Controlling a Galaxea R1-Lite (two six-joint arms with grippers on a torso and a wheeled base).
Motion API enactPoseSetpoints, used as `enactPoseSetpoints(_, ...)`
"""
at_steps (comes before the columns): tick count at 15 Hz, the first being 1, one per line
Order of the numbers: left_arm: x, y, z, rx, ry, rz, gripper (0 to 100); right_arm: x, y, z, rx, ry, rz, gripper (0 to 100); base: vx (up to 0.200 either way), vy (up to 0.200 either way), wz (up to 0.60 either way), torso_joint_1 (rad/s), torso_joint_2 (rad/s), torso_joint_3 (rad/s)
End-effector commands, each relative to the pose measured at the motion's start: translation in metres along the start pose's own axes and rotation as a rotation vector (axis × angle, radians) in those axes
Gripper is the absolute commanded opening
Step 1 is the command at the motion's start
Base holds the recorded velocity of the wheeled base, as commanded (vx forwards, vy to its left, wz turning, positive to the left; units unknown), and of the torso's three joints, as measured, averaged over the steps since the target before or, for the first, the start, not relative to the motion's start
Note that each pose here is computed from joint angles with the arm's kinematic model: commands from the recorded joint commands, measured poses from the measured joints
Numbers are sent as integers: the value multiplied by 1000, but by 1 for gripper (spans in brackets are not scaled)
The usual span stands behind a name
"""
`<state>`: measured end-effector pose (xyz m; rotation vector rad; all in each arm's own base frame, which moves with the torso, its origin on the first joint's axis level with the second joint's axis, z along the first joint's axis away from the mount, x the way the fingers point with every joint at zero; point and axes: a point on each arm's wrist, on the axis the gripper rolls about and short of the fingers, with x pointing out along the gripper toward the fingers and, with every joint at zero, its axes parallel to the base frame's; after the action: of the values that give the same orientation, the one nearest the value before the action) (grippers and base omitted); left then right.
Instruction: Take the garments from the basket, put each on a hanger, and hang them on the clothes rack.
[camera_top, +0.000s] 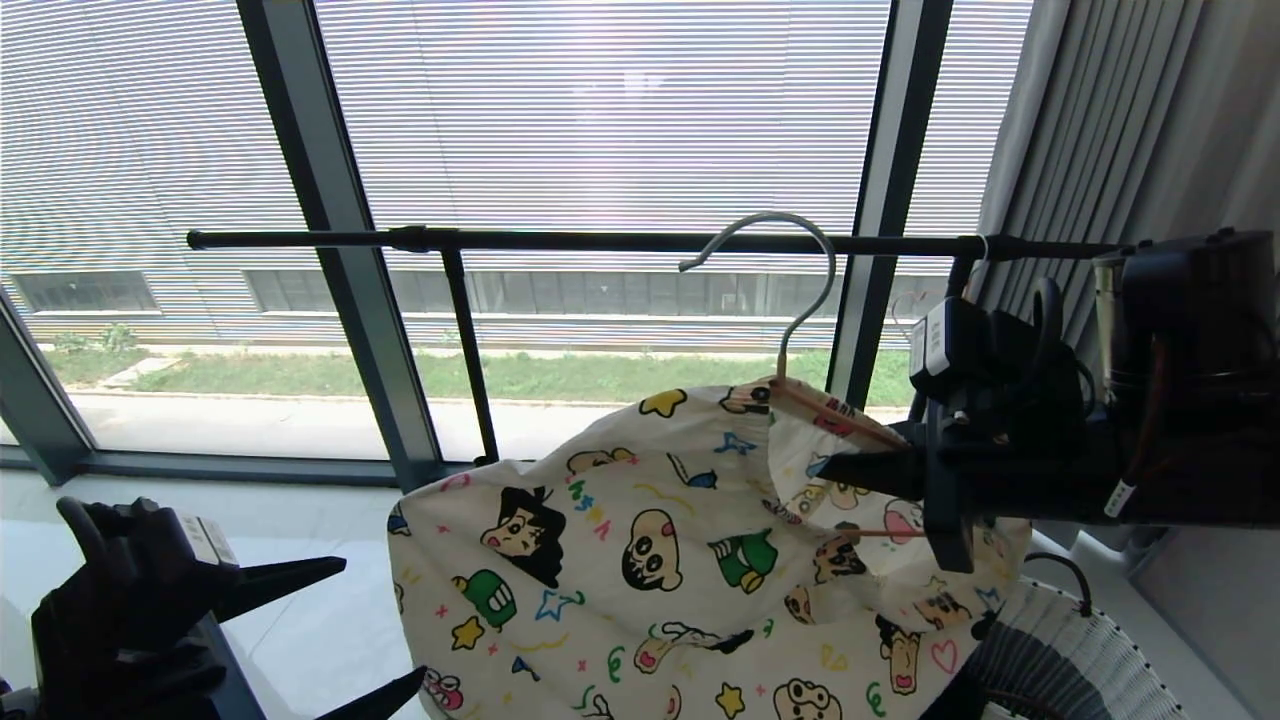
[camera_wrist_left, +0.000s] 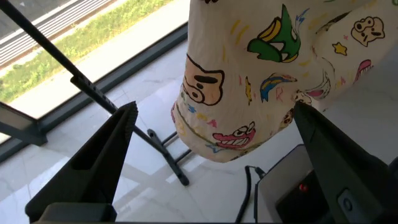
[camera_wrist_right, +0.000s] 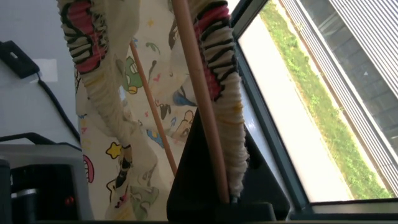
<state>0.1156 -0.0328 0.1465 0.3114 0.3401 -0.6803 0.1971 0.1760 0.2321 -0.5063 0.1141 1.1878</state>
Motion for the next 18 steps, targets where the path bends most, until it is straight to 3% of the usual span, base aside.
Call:
enactPoseSetpoints(1,5,3,0,-9,12,-3,100,0,3,3,-8,-11,10,0,0,0,0,0,0,0)
enactPoseSetpoints(8,13,13,13,-20,-2,10,100,-2,8,8,-21,-30,25,0,0,0,0,0,0,0)
enactPoseSetpoints(9,13,13,13,-20,-1,8,0,-3,9,9,-21,-33,25,0,0,0,0,0,0,0)
enactPoseSetpoints(16,15,18,10,-45,20,33,0,-4,8,9,-22,-33,19,0,0,0,0,0,0,0)
enactPoseSetpoints(18,13,24,4,-74,41,76,0,-4,8,10,23,-36,10,0,0,0,0,0,0,0)
